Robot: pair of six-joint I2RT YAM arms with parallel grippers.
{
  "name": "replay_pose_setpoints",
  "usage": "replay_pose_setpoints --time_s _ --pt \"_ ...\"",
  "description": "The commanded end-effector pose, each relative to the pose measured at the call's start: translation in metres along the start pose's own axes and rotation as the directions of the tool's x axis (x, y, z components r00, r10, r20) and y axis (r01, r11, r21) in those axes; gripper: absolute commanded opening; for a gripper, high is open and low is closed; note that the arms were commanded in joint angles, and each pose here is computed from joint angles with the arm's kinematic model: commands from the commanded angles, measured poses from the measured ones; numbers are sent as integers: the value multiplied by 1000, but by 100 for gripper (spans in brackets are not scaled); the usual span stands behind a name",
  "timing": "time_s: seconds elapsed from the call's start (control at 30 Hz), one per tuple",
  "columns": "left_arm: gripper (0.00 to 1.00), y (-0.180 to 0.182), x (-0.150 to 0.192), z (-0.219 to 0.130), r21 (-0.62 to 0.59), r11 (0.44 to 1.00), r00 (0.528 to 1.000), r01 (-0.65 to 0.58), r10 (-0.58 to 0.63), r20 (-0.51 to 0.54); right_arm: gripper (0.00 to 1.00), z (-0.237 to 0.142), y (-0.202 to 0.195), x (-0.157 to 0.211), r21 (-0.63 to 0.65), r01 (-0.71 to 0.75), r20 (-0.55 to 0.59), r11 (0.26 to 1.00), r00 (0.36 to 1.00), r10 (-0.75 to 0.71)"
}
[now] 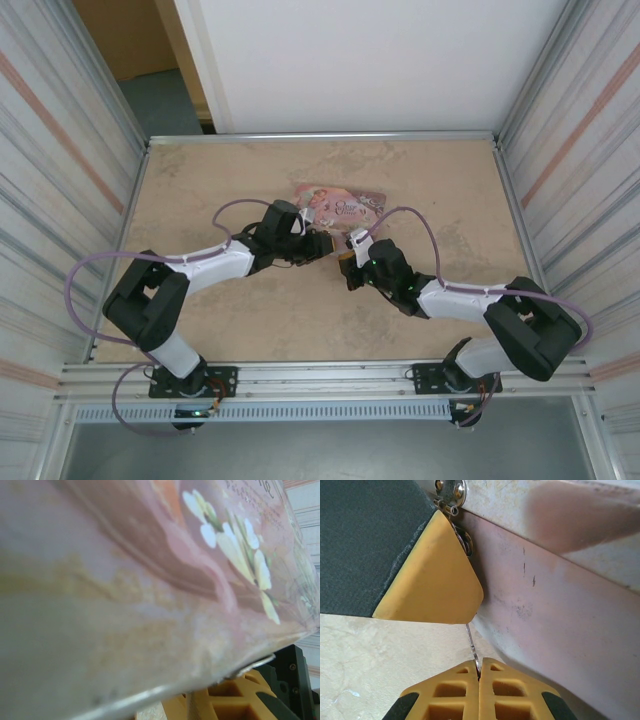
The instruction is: Unlock a padlock with a key
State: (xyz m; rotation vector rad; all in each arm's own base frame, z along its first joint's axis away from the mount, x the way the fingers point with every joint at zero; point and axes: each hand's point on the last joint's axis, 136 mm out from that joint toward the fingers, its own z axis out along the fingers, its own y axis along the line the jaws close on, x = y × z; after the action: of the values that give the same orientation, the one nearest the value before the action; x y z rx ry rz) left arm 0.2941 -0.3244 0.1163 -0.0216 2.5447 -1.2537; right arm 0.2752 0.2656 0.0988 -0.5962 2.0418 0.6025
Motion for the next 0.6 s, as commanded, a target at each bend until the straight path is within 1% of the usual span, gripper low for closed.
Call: replay_pose_setpoints --time_s 0.0,0.37,0.57 --pt "1 -31 -8 -14 99 995 999 -31 28 27 0 -1 1 -11 -5 -27 43 1000 999 27" --pt "1 -33 -8 -13 104 994 999 -32 29 23 0 4 2 -20 -1 -19 70 1000 997 19" --pt "1 -34 -8 -13 105 994 999 -32 30 21 0 4 6 -32 -19 -19 113 1000 993 21"
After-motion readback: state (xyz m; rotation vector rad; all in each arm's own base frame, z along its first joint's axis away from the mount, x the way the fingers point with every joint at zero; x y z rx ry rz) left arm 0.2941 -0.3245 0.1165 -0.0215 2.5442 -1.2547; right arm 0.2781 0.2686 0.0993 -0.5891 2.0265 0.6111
